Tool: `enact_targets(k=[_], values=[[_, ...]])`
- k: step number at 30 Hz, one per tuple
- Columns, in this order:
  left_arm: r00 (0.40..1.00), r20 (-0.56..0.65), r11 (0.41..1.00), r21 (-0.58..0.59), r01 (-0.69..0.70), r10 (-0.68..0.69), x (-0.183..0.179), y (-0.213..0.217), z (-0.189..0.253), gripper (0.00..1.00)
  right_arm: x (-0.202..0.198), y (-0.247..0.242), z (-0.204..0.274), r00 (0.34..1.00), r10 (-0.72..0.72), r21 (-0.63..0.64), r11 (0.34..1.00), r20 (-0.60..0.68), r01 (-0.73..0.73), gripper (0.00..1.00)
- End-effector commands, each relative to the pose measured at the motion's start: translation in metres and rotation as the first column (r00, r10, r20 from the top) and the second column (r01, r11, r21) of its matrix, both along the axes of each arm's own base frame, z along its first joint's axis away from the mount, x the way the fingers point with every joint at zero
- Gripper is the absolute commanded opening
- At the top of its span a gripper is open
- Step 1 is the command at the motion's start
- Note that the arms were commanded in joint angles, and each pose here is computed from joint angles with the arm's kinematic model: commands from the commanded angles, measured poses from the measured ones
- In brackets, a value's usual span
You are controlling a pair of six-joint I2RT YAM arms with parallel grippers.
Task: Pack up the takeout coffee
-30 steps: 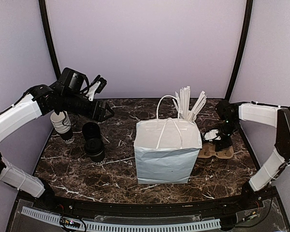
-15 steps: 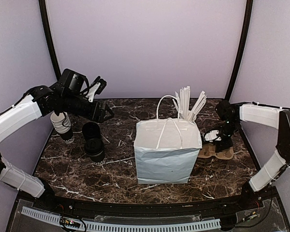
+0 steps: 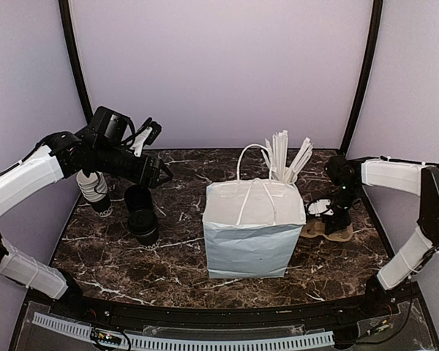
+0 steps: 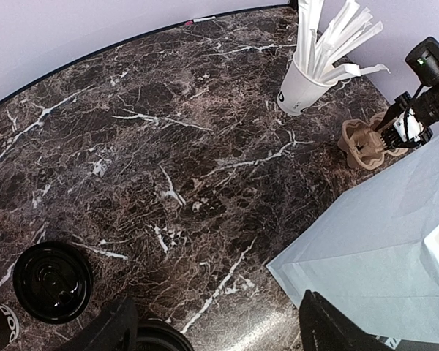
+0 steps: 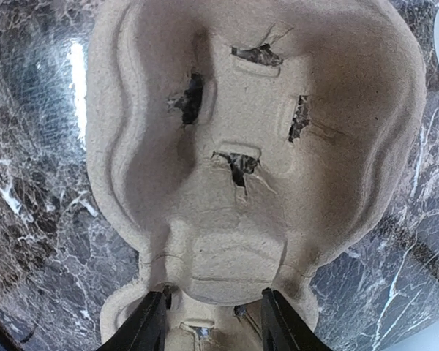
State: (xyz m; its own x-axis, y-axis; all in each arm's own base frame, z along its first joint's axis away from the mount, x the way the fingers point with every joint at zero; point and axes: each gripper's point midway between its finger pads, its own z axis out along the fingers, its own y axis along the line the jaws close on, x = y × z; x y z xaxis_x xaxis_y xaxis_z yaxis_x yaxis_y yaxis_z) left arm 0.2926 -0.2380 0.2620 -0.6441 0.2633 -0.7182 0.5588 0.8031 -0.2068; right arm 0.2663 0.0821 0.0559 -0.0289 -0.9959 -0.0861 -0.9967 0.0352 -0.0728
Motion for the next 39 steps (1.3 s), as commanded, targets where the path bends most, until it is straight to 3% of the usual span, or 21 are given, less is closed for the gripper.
enact_targets(k=[1, 14, 29, 39], values=[[1.0, 0.019, 1.0, -0.021, -0.002, 0.003, -0.007, 0.006, 0.007, 0.79, 0.002, 0.006, -0.008, 0.999, -0.043, 0.022, 0.999, -0.024, 0.043, 0.46], [1.0, 0.017, 1.0, -0.03, 0.001, 0.0, -0.008, 0.005, 0.004, 0.79, 0.004, 0.02, 0.009, 0.992, -0.123, 0.103, 0.987, -0.029, 0.125, 0.46], [1.0, 0.016, 0.999, -0.037, 0.002, -0.001, -0.011, 0.006, 0.005, 0.78, 0.009, 0.016, -0.005, 0.979, -0.203, 0.088, 0.975, -0.008, 0.203, 0.46], [1.0, 0.019, 0.999, -0.04, -0.001, 0.002, -0.013, 0.008, 0.005, 0.79, 0.002, 0.019, 0.0, 0.977, -0.208, 0.1, 0.972, -0.054, 0.212, 0.32]])
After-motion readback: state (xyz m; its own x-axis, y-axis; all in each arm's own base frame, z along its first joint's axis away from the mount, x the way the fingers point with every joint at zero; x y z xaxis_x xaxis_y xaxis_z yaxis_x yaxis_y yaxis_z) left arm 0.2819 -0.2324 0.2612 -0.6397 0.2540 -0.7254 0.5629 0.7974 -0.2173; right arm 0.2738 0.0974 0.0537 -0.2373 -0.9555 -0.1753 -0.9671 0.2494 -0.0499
